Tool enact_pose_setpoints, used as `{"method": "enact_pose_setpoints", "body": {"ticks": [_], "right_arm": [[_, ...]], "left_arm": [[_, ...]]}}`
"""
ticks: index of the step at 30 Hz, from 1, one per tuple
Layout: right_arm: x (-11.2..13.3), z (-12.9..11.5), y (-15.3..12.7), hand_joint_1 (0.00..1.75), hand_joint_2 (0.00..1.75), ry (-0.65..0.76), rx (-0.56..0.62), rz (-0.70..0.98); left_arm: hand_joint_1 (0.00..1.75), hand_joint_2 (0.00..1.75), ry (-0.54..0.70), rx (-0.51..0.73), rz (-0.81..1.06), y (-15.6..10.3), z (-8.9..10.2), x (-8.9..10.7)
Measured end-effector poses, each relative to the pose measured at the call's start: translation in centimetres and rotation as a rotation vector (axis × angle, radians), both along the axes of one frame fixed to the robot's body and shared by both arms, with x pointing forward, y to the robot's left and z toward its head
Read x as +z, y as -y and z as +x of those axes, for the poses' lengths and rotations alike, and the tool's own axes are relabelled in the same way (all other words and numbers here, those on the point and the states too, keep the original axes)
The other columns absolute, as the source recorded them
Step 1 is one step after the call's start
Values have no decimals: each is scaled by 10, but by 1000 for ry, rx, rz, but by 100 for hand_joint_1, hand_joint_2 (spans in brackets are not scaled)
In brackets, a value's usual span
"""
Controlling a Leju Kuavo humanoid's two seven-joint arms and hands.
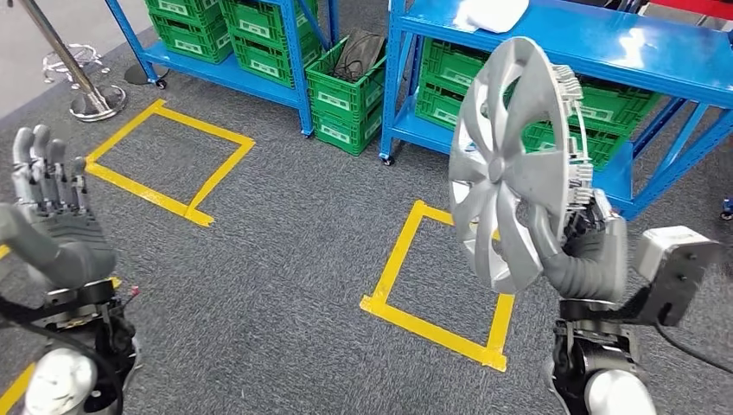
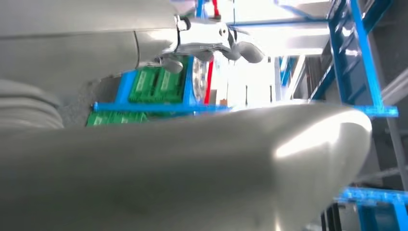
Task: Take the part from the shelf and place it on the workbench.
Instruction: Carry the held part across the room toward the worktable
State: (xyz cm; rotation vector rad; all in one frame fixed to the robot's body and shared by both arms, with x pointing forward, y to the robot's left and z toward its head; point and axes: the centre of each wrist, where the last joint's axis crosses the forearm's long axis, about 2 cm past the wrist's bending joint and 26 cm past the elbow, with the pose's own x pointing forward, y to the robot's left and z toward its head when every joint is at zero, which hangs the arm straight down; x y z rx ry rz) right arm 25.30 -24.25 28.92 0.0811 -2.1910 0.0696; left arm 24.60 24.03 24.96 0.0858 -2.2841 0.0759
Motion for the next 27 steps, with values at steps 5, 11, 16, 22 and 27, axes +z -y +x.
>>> {"method": "enact_pose_setpoints", "body": {"ticks": [5, 11, 16, 22, 27], "right_arm": [[0, 0, 0, 175, 175, 2, 2, -1], [-1, 0, 0, 175, 175, -7, 7, 0], [1, 1, 0, 175, 175, 1, 9, 1], [2, 2, 0, 175, 175, 5, 11, 3], [0, 2, 0, 175, 175, -2, 10, 3]], "left_arm": [[0, 0, 3, 1, 0, 0, 0, 1], [0, 0, 2, 2, 2, 0, 0, 0], [0, 0, 3, 5, 4, 0, 0, 1], [0, 0, 5, 10, 6, -2, 0, 1], [0, 0, 1, 10, 6, -2, 0, 0]]}}
